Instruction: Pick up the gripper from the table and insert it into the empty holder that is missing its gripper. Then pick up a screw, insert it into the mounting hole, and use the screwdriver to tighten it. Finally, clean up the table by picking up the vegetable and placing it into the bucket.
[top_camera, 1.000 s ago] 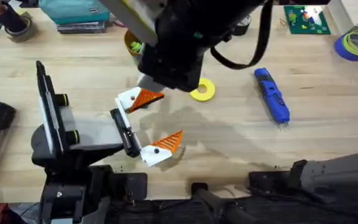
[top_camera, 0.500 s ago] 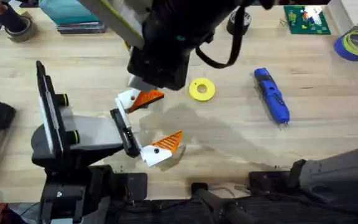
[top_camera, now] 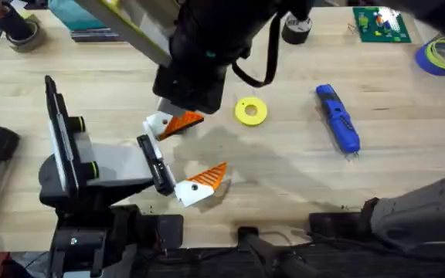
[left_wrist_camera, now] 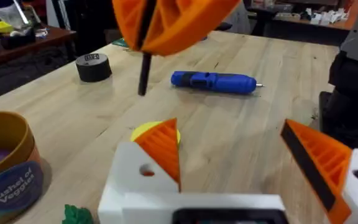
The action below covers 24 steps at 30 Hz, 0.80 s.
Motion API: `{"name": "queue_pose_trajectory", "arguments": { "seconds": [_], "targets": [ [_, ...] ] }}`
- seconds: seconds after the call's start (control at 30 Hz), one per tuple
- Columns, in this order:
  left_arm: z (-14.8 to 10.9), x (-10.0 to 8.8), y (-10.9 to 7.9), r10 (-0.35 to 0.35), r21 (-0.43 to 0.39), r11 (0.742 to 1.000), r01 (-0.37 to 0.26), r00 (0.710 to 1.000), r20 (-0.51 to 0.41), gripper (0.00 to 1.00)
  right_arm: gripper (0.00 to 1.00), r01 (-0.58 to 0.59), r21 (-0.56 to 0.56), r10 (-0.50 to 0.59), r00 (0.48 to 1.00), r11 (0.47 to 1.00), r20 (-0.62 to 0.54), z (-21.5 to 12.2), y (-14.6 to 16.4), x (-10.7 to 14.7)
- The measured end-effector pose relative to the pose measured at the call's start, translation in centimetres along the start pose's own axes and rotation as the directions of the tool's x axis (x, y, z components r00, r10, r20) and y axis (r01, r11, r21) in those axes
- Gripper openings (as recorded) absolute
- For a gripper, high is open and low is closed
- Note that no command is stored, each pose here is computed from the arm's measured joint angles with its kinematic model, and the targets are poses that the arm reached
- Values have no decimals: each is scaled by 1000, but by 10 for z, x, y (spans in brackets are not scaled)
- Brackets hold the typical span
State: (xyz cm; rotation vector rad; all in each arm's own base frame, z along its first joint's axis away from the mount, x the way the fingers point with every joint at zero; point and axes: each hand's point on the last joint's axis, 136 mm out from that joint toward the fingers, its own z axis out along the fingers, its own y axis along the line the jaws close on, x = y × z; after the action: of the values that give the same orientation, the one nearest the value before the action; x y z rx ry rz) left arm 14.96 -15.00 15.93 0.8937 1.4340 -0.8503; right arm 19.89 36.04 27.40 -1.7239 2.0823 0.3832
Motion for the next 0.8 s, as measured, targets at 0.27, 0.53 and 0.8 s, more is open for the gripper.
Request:
{"name": "queue_pose_trajectory", "arguments": {
  "seconds": [0.27,0.53,0.8],
  "targets": [
    [0,0,0,0,0,1000,0,1000,0,985,6,0,0,0,1000,1000,-1,0,0,0],
    [0,0,0,0,0,1000,0,1000,0,985,6,0,-1,0,1000,1000,-3,1,0,0],
    [0,0,0,0,0,1000,0,1000,0,985,6,6,-5,-6,1000,1000,-3,2,3,-1]
  ]
}}
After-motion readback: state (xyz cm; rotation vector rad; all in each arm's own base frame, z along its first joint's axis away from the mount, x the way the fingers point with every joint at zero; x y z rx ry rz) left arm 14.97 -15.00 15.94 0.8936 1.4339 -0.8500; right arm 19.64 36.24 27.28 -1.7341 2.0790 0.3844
